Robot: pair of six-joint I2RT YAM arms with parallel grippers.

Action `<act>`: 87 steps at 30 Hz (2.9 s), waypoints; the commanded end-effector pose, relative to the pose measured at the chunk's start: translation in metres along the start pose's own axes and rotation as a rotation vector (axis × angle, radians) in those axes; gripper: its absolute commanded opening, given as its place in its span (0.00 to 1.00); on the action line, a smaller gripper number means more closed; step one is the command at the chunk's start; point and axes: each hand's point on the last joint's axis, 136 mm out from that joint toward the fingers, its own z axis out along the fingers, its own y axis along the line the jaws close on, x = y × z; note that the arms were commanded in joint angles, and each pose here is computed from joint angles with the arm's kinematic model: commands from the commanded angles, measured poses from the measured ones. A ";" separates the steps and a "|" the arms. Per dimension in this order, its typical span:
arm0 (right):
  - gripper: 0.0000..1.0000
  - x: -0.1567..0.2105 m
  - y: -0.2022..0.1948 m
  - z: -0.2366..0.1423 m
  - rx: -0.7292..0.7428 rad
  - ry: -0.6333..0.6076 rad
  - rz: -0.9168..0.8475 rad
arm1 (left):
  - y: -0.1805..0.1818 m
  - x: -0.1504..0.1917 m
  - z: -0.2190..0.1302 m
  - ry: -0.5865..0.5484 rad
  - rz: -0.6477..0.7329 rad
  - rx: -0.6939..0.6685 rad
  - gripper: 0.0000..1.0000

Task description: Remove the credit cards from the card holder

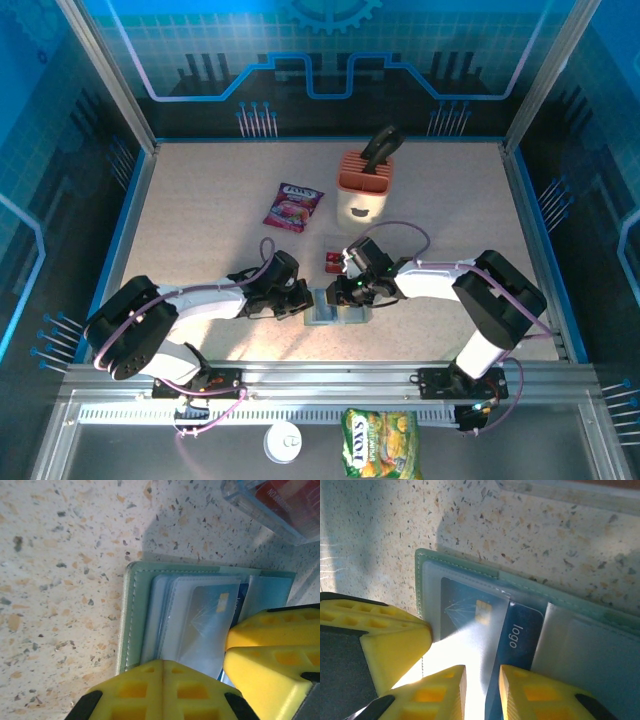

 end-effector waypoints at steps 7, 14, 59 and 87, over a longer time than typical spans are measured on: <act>0.25 0.007 -0.001 -0.004 0.051 0.028 -0.029 | 0.021 0.003 0.001 0.002 -0.017 -0.070 0.00; 0.25 0.003 0.009 -0.012 0.020 -0.006 -0.040 | 0.002 -0.002 -0.009 -0.006 0.015 -0.034 0.00; 0.26 0.015 -0.008 -0.002 0.012 0.018 0.036 | 0.020 0.013 0.004 0.053 0.010 -0.164 0.00; 0.23 0.013 -0.011 -0.009 0.011 -0.024 0.073 | 0.021 0.013 0.006 0.061 0.010 -0.173 0.00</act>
